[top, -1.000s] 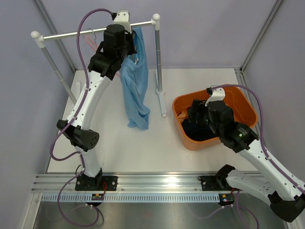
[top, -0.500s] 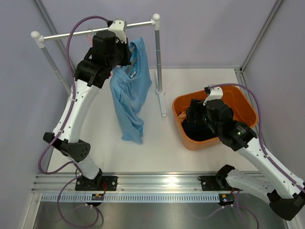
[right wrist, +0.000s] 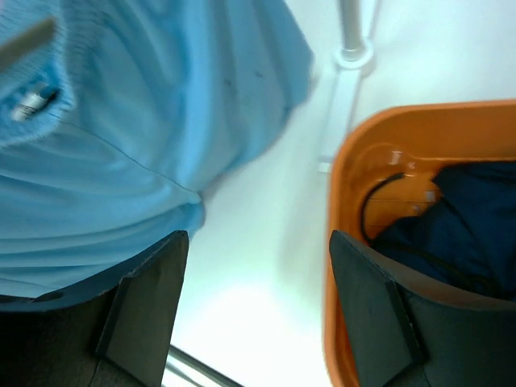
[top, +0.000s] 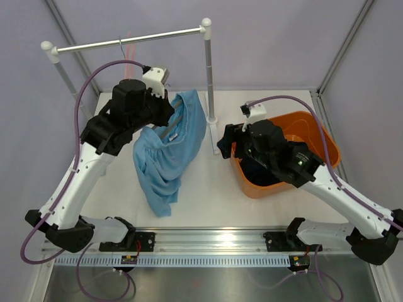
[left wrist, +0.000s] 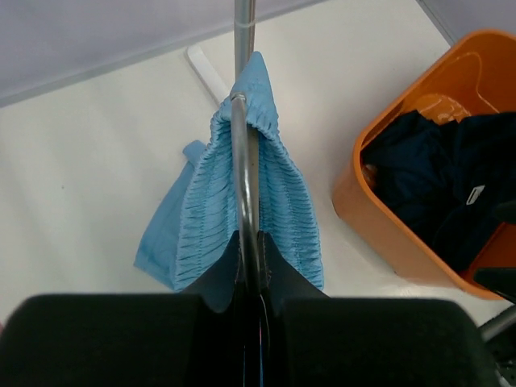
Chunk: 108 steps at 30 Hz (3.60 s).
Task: Remove the shorts from the hanger
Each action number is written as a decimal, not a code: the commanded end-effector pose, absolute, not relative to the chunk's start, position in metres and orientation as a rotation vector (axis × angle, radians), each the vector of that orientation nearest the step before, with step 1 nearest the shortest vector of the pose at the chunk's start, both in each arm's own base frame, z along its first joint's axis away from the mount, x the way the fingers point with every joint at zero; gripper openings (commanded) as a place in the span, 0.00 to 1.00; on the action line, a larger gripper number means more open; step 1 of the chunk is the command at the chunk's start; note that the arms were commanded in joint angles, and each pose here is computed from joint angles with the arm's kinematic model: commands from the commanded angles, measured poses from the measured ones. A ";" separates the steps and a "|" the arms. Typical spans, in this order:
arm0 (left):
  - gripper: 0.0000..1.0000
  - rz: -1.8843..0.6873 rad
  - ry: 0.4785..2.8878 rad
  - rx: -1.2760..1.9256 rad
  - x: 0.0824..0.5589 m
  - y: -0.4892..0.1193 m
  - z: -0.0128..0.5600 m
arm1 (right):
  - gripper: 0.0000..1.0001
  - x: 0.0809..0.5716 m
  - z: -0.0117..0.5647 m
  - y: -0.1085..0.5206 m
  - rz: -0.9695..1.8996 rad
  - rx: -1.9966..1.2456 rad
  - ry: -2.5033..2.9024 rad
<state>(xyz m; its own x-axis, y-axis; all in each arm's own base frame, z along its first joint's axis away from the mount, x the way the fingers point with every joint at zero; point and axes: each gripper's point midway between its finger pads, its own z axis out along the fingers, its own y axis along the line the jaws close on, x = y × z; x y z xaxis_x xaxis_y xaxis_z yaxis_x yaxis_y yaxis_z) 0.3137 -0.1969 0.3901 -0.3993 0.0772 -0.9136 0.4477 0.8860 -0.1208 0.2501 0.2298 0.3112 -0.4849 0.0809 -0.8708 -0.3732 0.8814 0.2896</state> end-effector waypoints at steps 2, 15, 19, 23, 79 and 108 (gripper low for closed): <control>0.00 -0.538 1.826 0.406 0.288 -0.202 0.415 | 0.78 0.246 0.334 0.265 0.574 -0.218 1.968; 0.00 -0.630 1.888 0.528 0.248 -0.221 0.362 | 0.77 0.253 0.325 0.321 0.586 -0.228 1.997; 0.00 -0.624 1.890 0.556 0.242 -0.224 0.358 | 0.76 0.258 0.320 0.333 0.573 -0.236 2.010; 0.00 -0.625 1.893 0.580 0.239 -0.227 0.354 | 0.75 0.264 0.316 0.342 0.558 -0.236 2.015; 0.00 -0.707 1.598 0.509 0.194 -0.192 0.406 | 0.00 0.315 0.303 0.295 0.306 -0.132 2.069; 0.00 -0.751 1.223 -0.052 0.315 -0.227 0.513 | 0.00 0.189 0.372 0.341 0.647 -0.380 1.974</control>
